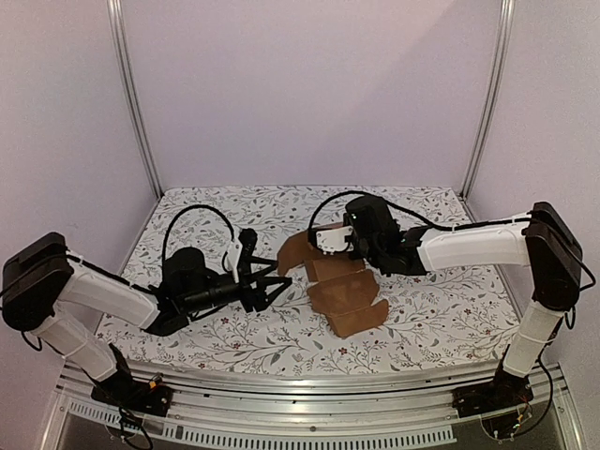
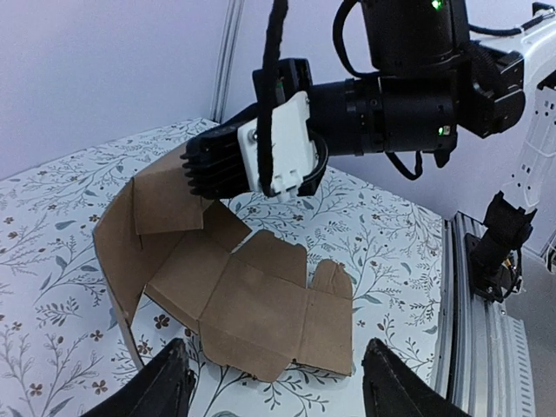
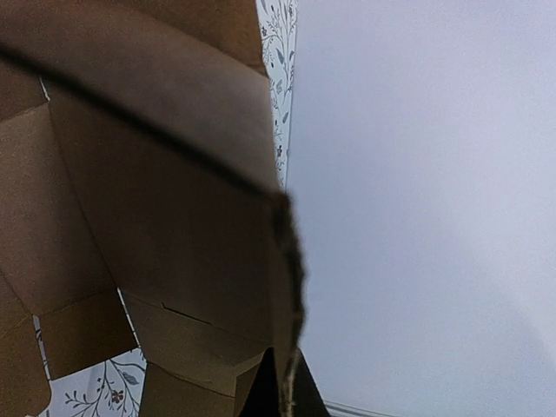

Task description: Fold the paper box

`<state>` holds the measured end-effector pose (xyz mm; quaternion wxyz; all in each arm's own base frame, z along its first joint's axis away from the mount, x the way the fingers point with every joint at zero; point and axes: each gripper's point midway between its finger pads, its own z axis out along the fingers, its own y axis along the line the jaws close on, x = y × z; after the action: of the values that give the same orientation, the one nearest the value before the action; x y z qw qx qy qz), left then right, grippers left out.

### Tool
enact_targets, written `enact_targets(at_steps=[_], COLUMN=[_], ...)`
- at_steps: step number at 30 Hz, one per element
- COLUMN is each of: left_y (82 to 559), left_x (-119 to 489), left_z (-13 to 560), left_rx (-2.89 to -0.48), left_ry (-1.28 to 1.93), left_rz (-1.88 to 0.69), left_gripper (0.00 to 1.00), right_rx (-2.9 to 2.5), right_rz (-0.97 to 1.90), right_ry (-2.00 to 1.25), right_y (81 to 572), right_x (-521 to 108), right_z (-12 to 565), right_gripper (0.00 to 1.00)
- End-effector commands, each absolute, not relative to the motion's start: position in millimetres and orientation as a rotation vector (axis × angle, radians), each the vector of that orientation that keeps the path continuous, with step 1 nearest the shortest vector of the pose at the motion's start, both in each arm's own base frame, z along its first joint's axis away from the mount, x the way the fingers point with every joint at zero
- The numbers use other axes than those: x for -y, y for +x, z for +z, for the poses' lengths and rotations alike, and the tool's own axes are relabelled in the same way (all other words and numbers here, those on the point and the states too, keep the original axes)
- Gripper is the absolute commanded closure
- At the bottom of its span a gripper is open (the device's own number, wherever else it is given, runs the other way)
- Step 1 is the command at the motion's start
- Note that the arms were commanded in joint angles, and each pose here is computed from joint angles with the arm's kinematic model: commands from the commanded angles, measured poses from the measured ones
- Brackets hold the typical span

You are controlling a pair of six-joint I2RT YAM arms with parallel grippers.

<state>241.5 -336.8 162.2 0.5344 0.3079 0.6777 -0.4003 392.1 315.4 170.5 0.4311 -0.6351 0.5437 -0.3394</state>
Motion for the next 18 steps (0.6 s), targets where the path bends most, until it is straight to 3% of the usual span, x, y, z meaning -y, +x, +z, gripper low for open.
enact_targets(at_steps=[1,4,8,18], left_y=[232.3,269.9,300.1,334.4], left_x=[319.3,282.0,267.7,331.1], left_z=[155.9,142.4,127.6,98.1], left_rx=[-1.668,-1.773,-1.867,-1.892], left_ry=[0.739,0.54,0.466,0.609], left_rz=[-0.894,-0.63,-0.487,-0.549], left_gripper=[0.33,0.36,0.4,0.42], right_rx=[-1.335,-1.323,-1.326,-1.346], right_rz=[-0.895,-0.896,-0.896,-0.907], right_ry=[-1.509,-1.5,-1.502,-1.57], right_y=[392.8,388.7,385.7,380.7], right_x=[-315.8,-315.9,-315.3,-312.7], right_z=[171.1,169.2,165.8,136.1], right_gripper=[1.0,1.0,0.98,0.91])
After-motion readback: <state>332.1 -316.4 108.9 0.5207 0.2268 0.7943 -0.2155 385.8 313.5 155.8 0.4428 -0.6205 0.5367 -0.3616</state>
